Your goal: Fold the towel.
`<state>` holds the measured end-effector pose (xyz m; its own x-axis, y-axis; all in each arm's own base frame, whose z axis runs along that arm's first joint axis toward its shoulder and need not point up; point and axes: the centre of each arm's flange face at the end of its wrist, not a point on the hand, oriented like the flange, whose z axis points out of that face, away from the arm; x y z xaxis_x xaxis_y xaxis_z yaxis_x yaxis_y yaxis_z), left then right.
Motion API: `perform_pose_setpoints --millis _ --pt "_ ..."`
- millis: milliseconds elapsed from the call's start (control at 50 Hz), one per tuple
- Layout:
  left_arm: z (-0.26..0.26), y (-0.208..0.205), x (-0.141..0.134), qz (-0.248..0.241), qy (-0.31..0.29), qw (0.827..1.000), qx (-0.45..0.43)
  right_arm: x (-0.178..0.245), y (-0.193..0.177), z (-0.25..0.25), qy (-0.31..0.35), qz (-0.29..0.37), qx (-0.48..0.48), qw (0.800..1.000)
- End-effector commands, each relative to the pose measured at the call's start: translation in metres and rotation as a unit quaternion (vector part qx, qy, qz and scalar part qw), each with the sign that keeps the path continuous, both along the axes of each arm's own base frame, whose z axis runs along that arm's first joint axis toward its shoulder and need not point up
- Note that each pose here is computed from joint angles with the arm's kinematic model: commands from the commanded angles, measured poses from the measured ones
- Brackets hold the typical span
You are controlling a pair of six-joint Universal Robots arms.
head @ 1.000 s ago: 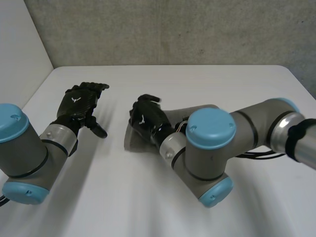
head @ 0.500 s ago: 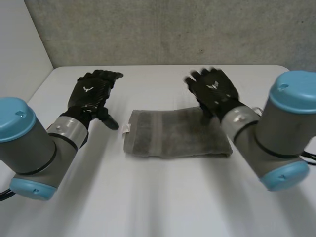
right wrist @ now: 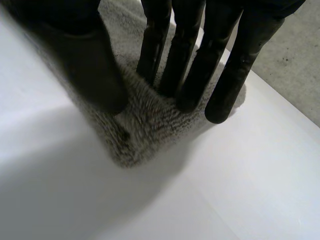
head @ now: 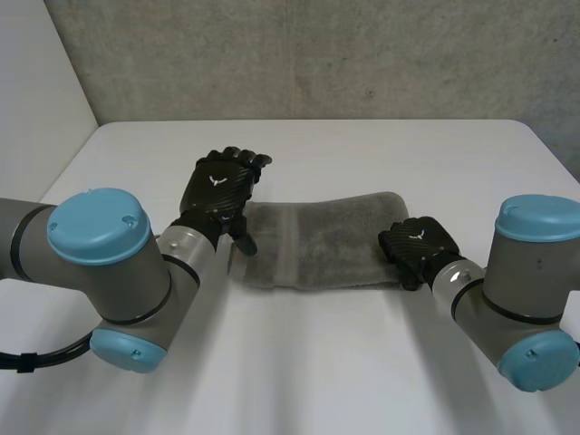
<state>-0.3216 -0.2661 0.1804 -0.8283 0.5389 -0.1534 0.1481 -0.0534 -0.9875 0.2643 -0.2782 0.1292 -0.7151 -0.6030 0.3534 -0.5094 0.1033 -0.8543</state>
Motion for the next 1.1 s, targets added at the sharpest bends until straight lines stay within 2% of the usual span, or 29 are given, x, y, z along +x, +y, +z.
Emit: perform_pose_setpoints --millis 20,100,120,160,220,260,320,340,380,400,440,460,500,520,540,560,600,620,680,740,780,800,840,900,940,960,1000,1060,1100 --pt "-0.002 0.001 0.002 0.003 0.000 1.000 0.005 -0.007 -0.015 -0.005 0.050 -0.029 -0.039 0.998" --pt "0.000 0.000 0.005 0.007 0.002 1.000 0.004 -0.015 -0.020 0.010 0.125 -0.056 -0.110 0.984" --pt "0.000 0.000 0.005 0.007 0.002 1.000 0.004 -0.015 -0.020 0.010 0.126 -0.056 -0.110 0.984" --pt "0.005 -0.001 0.005 0.007 0.006 1.000 -0.002 -0.008 -0.014 0.021 0.174 -0.032 -0.160 0.971" --pt "0.012 -0.001 0.006 0.008 0.011 1.000 -0.009 0.001 -0.007 0.023 0.194 -0.011 -0.181 0.964" --pt "0.027 -0.004 0.012 0.017 0.021 0.999 -0.026 0.032 0.014 0.032 0.208 0.044 -0.231 0.949" --pt "0.037 -0.009 0.018 0.027 0.034 0.999 -0.031 0.064 0.032 0.043 0.203 0.085 -0.292 0.931" --pt "0.037 -0.009 0.018 0.027 0.034 0.999 -0.031 0.065 0.032 0.043 0.203 0.085 -0.292 0.931" --pt "0.046 -0.011 0.023 0.033 0.052 0.997 -0.035 0.090 0.047 0.047 0.200 0.117 -0.342 0.911" --pt "0.046 -0.011 0.023 0.033 0.052 0.997 -0.035 0.091 0.047 0.047 0.200 0.118 -0.342 0.911" --pt "0.055 -0.015 0.030 0.043 0.070 0.996 -0.037 0.114 0.067 0.045 0.191 0.171 -0.389 0.885" --pt "0.055 -0.015 0.030 0.043 0.070 0.996 -0.037 0.114 0.067 0.045 0.191 0.171 -0.390 0.885" --pt "0.060 -0.021 0.038 0.056 0.087 0.994 -0.036 0.135 0.100 0.038 0.171 0.259 -0.420 0.853" --pt "0.060 -0.021 0.038 0.056 0.087 0.994 -0.036 0.135 0.100 0.038 0.170 0.259 -0.420 0.853" --pt "0.062 -0.023 0.043 0.062 0.093 0.993 -0.035 0.144 0.119 0.035 0.157 0.303 -0.430 0.836" --pt "0.062 -0.023 0.043 0.062 0.094 0.993 -0.035 0.144 0.119 0.035 0.157 0.304 -0.430 0.836" --pt "0.061 -0.026 0.049 0.070 0.101 0.992 -0.029 0.154 0.137 0.029 0.142 0.342 -0.433 0.822" --pt "0.061 -0.026 0.049 0.070 0.101 0.992 -0.029 0.154 0.137 0.029 0.142 0.342 -0.432 0.822" --pt "0.058 -0.028 0.052 0.074 0.099 0.992 -0.025 0.154 0.125 0.025 0.165 0.303 -0.411 0.844" --pt "0.054 -0.027 0.053 0.074 0.096 0.992 -0.019 0.152 0.122 0.024 0.167 0.291 -0.399 0.853" --pt "0.053 -0.027 0.053 0.074 0.097 0.992 -0.017 0.147 0.114 0.025 0.149 0.266 -0.371 0.877" --pt "0.053 -0.027 0.053 0.074 0.097 0.992 -0.017 0.147 0.114 0.025 0.149 0.266 -0.371 0.877" --pt "0.054 -0.028 0.053 0.074 0.097 0.992 -0.019 0.135 0.093 0.032 0.110 0.229 -0.334 0.908" --pt "0.054 -0.029 0.052 0.073 0.098 0.992 -0.019 0.129 0.086 0.043 0.078 0.208 -0.319 0.921" --pt "0.055 -0.028 0.051 0.071 0.099 0.992 -0.021 0.118 0.076 0.064 0.003 0.173 -0.282 0.944" --pt "0.055 -0.028 0.051 0.071 0.099 0.992 -0.021 0.118 0.076 0.064 0.002 0.173 -0.282 0.944" --pt "0.056 -0.027 0.048 0.066 0.100 0.993 -0.022 0.105 0.063 0.077 -0.058 0.140 -0.239 0.959" --pt "0.055 -0.026 0.047 0.064 0.098 0.993 -0.021 0.098 0.055 0.080 -0.075 0.124 -0.210 0.967" --pt "0.049 -0.024 0.043 0.060 0.094 0.994 -0.014 0.083 0.042 0.079 -0.092 0.094 -0.153 0.979"
